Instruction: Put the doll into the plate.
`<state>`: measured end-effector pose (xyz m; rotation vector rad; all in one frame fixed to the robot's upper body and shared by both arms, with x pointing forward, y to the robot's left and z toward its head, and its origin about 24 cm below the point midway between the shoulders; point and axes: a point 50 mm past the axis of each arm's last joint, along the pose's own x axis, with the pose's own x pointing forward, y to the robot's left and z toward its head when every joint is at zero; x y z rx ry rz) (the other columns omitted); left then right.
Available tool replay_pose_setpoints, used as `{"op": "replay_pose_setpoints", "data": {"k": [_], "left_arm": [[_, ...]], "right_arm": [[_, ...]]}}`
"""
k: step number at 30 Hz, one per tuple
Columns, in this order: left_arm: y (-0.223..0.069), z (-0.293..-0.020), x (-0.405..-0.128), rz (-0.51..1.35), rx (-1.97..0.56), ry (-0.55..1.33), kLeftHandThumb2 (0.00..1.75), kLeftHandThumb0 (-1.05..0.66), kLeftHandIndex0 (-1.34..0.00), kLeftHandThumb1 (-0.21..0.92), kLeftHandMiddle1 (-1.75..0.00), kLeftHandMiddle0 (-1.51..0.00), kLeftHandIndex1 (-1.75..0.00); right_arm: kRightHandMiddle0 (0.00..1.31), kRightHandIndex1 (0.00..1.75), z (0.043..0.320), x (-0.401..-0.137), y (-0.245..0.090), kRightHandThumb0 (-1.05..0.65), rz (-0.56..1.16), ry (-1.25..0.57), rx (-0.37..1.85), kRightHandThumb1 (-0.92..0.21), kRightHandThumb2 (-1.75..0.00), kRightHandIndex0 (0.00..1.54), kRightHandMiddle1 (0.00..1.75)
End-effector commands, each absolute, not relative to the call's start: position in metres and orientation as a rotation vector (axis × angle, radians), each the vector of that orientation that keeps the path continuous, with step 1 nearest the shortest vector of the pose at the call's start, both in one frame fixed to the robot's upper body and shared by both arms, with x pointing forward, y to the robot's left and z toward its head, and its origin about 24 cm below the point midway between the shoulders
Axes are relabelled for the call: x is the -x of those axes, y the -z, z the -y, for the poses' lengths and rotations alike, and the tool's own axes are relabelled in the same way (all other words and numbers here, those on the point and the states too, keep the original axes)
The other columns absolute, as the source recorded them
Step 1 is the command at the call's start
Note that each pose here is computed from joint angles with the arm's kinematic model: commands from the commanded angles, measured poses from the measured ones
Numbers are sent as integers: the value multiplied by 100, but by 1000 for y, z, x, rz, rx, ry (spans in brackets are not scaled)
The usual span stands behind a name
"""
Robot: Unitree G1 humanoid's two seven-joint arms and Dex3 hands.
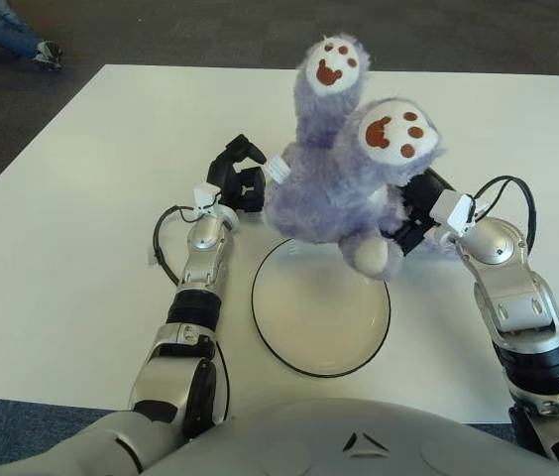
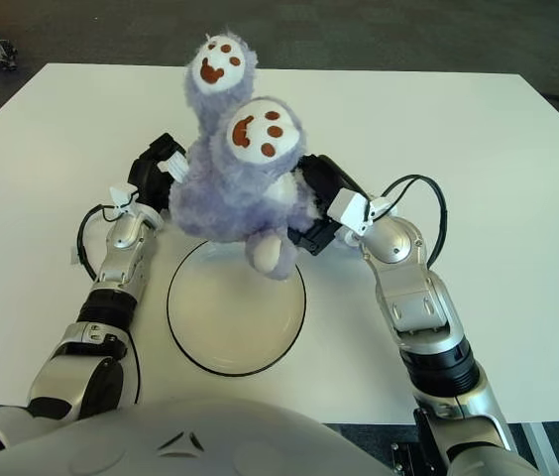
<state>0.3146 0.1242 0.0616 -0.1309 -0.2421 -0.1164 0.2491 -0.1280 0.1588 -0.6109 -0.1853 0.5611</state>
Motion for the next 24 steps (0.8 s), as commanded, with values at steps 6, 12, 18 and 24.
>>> {"op": "replay_pose_setpoints", "data": {"k": [6,12,18,24], "left_arm": [[-37,-119,-302,148,165,115,136,-49,-64,28,-175,-127,-175],[-37,-118,-302,150,168,119,133,-48,-62,31,-175,-126,-175],[-38,-118,-302,163,174,115,135,-49,-63,29,-175,-127,-175],[-39,-117,-302,183,184,99,137,-49,-64,28,-175,-128,-175]], "right_arm": [[108,175,117,-242,-169,58,218,-646,623,-7,-161,81,175],[107,175,108,-239,-171,57,225,-684,621,-8,-161,81,175],[107,175,103,-238,-174,57,230,-718,660,-8,-160,81,175],[107,175,99,-236,-177,57,198,-759,689,-8,-160,81,175]]}}
